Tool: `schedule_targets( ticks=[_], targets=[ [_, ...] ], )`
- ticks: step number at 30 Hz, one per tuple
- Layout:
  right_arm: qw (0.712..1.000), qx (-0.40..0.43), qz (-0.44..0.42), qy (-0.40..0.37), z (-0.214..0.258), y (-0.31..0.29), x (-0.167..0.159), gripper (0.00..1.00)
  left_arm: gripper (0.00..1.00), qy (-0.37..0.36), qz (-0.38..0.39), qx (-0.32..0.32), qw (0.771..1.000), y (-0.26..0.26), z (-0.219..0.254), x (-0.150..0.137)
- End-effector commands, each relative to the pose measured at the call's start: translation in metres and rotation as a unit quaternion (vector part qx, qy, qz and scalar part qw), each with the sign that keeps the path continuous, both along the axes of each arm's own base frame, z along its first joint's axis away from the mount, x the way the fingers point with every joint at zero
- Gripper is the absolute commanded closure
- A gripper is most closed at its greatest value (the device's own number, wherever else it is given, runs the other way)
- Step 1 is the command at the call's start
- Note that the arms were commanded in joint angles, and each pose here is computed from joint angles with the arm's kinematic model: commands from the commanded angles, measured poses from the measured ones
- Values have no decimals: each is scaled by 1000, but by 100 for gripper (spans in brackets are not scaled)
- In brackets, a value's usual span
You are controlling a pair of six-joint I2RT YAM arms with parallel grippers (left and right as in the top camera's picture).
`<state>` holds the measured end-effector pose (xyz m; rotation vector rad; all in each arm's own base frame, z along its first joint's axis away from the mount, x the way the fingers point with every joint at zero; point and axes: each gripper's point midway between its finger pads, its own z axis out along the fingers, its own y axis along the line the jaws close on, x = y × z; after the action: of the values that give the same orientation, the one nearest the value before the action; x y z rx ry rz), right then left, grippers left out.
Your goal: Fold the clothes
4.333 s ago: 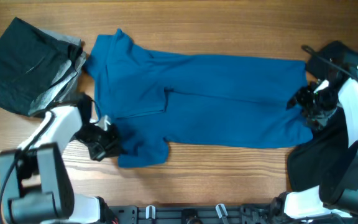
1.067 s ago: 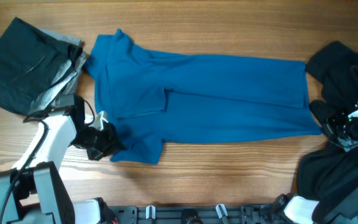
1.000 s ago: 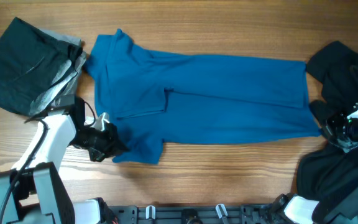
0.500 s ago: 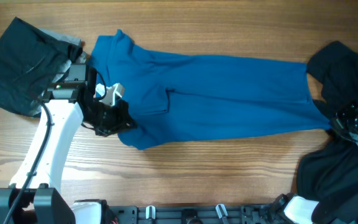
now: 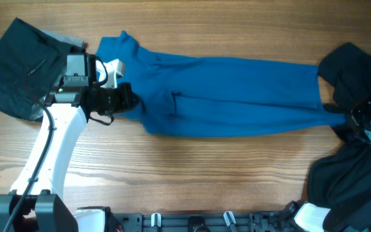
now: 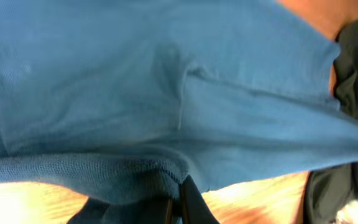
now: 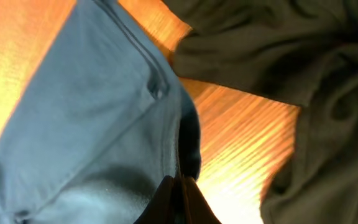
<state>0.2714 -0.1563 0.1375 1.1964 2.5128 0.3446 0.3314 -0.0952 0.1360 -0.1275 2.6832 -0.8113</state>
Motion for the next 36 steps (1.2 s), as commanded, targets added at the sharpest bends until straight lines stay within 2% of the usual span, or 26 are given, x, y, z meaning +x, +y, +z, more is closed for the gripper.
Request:
schedule_targets(
  ticks=[1, 5, 9, 13, 15, 18, 25, 28, 32, 33, 34, 35, 36],
  targets=[
    [998, 19, -57, -15, 11, -1, 5, 96, 96, -17, 27, -4, 999, 3, 5, 14],
    [993, 26, -116, -9, 6, -11, 9, 95, 96, -90, 61, -28, 994, 3, 28, 50],
    [990, 46, -134, 8, -10, -14, 13, 95, 96, -129, 66, -11, 989, 1, 35, 65],
    [992, 52, -119, -4, -19, -17, 26, 92, 96, -147, 64, 17, 987, -2, 27, 77],
    [995, 50, -85, -28, -16, -15, 36, 90, 96, -155, 59, 21, 986, -5, 21, 85],
    [996, 37, -78, -31, -16, -14, 42, 91, 96, -162, 60, 20, 985, -6, 15, 95],
    [991, 56, -120, -1, -43, -8, 55, 94, 96, -163, 88, 57, 981, 7, -9, 113],
    [990, 65, -127, 0, -60, -7, 70, 94, 96, -174, 105, 47, 978, 8, -11, 126],
    [992, 69, -94, -43, -70, -3, 103, 93, 96, -181, 137, 18, 974, 6, -17, 144],
    [993, 63, -88, -54, -69, -3, 110, 84, 96, -181, 144, 12, 973, 6, -21, 148],
    [993, 55, -80, -69, -67, -3, 118, 55, 90, -177, 150, 8, 973, 6, -25, 150],
    [994, 43, -62, -81, -64, -3, 123, 46, 59, -176, 150, 9, 973, 6, -27, 151],
    [995, 29, -39, -92, -62, -3, 127, 40, 33, -172, 151, 11, 973, 7, -32, 151]
  ],
)
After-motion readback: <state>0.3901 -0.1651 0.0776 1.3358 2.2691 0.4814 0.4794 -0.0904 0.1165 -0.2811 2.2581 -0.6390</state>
